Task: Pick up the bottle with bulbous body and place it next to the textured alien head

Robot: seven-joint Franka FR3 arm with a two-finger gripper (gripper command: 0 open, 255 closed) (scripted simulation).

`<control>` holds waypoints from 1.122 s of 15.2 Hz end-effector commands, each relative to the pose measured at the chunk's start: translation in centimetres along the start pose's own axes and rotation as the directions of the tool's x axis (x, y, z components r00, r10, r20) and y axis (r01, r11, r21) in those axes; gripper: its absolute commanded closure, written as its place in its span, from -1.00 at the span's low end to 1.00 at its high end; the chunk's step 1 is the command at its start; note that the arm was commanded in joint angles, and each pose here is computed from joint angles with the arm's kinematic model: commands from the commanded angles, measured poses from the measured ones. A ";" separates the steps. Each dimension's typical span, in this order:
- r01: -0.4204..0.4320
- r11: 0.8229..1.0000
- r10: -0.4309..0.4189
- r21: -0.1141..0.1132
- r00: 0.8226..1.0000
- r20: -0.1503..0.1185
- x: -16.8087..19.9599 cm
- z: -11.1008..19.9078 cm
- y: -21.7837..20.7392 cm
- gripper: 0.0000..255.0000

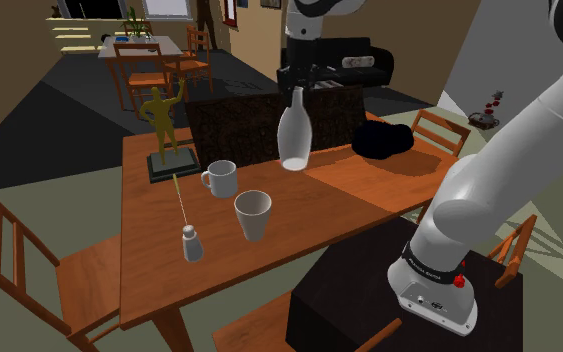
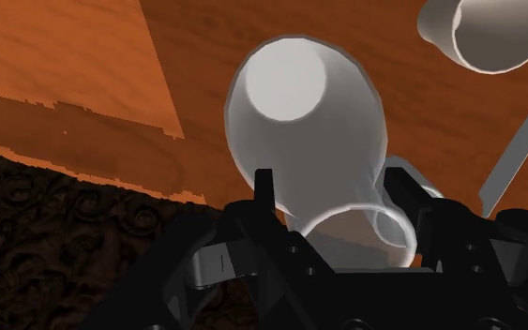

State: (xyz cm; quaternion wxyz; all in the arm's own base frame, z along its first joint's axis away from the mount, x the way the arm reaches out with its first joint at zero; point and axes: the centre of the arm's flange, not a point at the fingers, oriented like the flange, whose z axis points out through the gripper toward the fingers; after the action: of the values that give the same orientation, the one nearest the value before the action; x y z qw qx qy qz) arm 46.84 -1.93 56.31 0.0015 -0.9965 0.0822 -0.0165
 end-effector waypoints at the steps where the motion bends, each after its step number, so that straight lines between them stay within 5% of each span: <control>1: 0.000 1.000 0.000 0.000 1.000 0.000 0.0 -1.1 0.0 1.00; 17: 0.000 1.000 0.000 0.000 1.000 0.000 0.3 -9.5 -0.1 1.00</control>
State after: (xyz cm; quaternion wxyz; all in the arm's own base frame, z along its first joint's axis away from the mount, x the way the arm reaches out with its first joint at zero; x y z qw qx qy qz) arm 46.85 -2.03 65.33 0.0015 -0.9965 0.0822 -0.0166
